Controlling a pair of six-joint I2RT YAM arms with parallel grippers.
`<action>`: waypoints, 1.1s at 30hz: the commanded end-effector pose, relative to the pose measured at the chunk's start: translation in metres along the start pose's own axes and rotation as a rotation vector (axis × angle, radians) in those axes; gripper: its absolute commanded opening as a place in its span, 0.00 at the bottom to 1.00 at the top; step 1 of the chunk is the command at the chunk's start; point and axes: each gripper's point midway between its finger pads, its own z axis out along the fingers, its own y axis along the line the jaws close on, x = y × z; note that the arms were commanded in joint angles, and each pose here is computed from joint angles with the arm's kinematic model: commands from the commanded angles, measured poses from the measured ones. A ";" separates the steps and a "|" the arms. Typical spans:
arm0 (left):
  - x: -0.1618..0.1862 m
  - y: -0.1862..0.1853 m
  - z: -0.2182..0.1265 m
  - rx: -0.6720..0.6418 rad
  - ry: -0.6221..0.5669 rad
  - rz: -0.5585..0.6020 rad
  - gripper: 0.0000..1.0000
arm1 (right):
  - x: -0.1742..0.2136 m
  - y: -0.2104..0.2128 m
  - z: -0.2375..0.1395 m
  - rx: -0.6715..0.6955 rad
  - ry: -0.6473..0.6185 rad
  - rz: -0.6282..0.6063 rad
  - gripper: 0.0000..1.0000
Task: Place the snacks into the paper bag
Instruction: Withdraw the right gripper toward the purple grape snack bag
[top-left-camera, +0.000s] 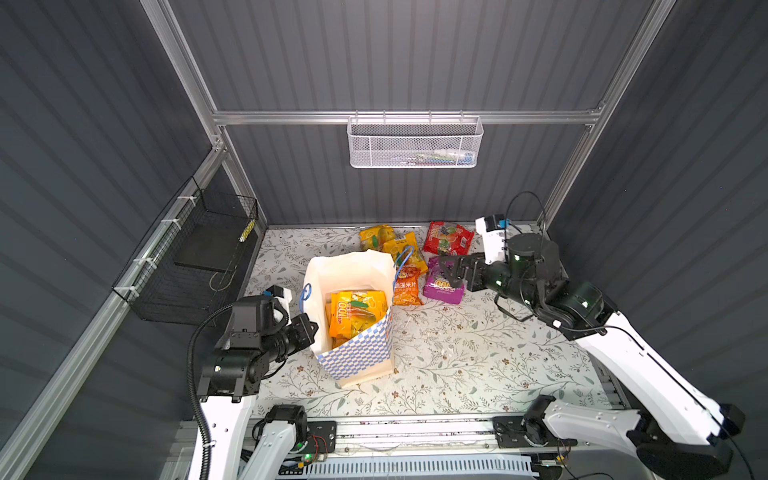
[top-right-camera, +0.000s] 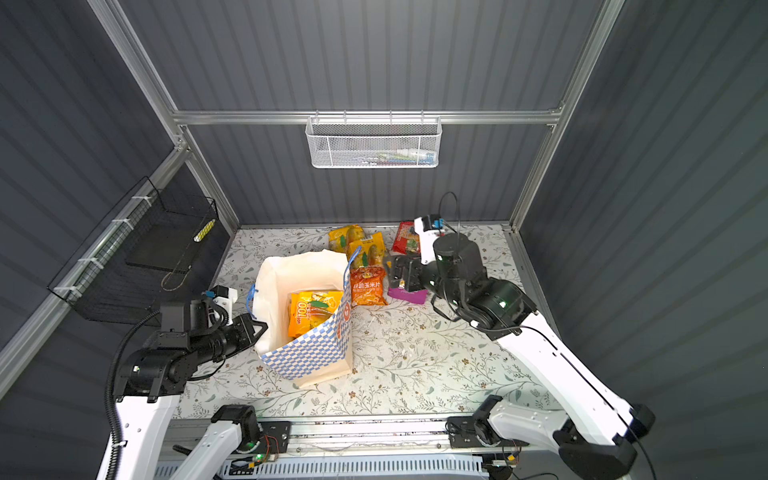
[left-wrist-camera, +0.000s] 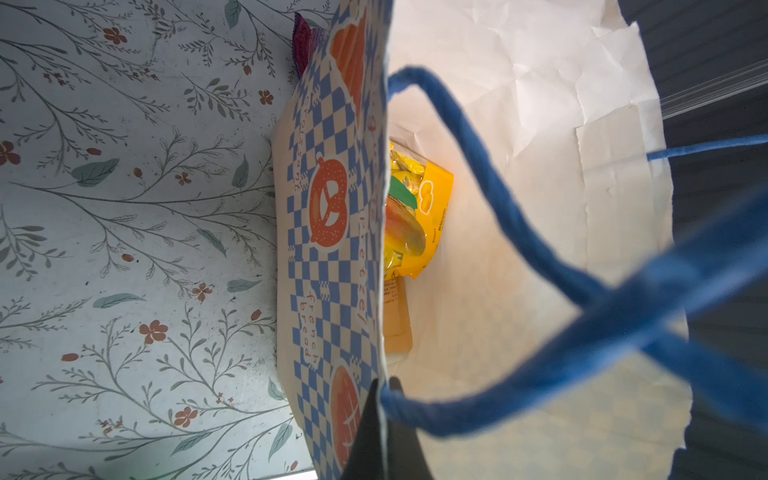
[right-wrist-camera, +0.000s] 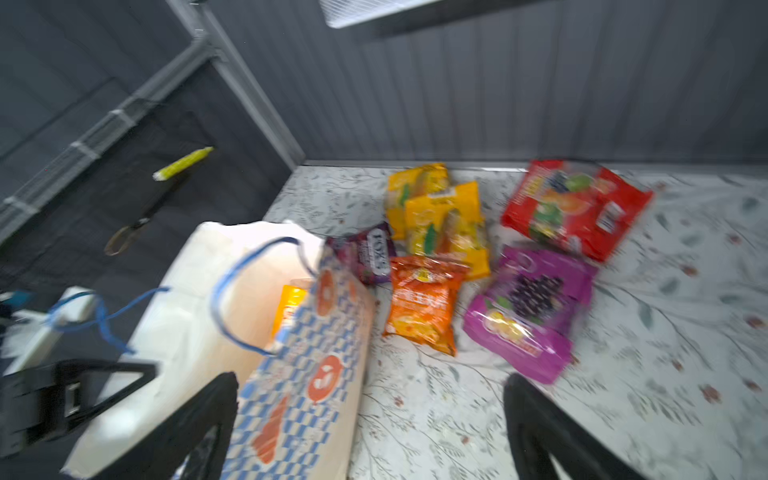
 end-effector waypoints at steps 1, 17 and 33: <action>-0.005 -0.001 -0.005 -0.011 -0.018 0.029 0.00 | 0.011 -0.036 0.003 0.048 -0.020 0.133 0.99; -0.006 -0.006 0.001 0.021 -0.005 0.015 0.00 | 0.119 -0.155 0.145 0.073 0.252 0.469 0.99; -0.013 -0.011 0.012 0.043 0.007 0.018 0.00 | 0.164 -0.057 0.252 0.088 0.313 0.329 0.99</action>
